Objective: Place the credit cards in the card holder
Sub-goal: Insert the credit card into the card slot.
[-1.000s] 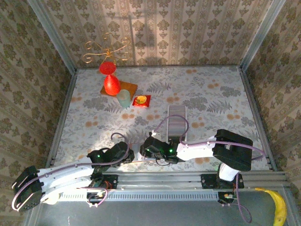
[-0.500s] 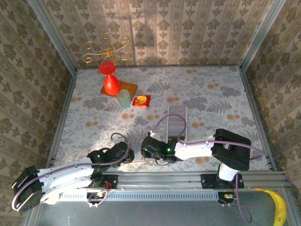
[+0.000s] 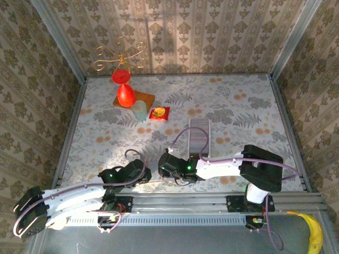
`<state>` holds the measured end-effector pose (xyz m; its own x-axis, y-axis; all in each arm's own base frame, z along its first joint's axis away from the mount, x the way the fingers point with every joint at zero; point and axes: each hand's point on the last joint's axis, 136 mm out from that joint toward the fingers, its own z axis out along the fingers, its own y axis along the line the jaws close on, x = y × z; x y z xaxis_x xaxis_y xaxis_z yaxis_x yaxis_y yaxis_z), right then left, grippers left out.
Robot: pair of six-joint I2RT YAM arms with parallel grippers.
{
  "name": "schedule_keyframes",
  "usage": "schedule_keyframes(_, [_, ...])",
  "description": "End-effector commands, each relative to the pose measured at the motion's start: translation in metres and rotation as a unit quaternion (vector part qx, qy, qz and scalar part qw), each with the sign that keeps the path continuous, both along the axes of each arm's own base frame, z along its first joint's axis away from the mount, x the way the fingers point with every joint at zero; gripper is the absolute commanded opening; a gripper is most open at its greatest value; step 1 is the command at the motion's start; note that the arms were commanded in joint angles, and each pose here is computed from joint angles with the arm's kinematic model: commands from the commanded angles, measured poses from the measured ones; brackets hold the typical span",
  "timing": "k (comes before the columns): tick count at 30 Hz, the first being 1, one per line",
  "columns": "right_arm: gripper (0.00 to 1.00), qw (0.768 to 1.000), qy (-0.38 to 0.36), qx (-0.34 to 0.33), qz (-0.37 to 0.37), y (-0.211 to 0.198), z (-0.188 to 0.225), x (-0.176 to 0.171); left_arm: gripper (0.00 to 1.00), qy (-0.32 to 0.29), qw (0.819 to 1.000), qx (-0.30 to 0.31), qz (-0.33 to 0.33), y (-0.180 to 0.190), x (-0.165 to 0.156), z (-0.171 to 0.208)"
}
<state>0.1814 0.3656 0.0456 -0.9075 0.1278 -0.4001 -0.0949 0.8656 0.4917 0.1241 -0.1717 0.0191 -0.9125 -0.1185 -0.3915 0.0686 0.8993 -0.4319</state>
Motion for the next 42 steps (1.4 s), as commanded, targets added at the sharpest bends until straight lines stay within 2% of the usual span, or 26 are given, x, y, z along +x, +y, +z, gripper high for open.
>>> schedule_keyframes(1, [0.27,0.999,-0.011,-0.034,-0.011,-0.017,-0.008,-0.001,0.29,0.024,1.000,0.009,-0.004,0.005,-0.011,-0.012])
schedule_keyframes(9, [0.23,1.000,0.007,-0.029,0.001,-0.005,-0.020,-0.005,0.29,0.026,1.000,0.010,-0.006,0.005,-0.012,-0.013])
schedule_keyframes(22, [0.21,1.000,0.012,-0.009,0.018,0.019,-0.016,-0.006,0.29,0.026,1.000,0.011,-0.006,0.006,-0.013,-0.013])
schedule_keyframes(29, [0.21,0.999,0.007,0.030,0.031,0.033,-0.006,-0.007,0.29,0.026,1.000,0.010,-0.006,0.005,-0.013,-0.013])
schedule_keyframes(33, [0.21,0.999,-0.009,0.029,0.026,0.025,0.002,-0.006,0.29,0.028,1.000,0.011,-0.007,0.006,-0.013,-0.014])
schedule_keyframes(42, [0.21,1.000,-0.016,-0.022,-0.014,-0.011,-0.008,-0.004,0.29,0.025,1.000,0.009,-0.004,0.007,-0.013,-0.013])
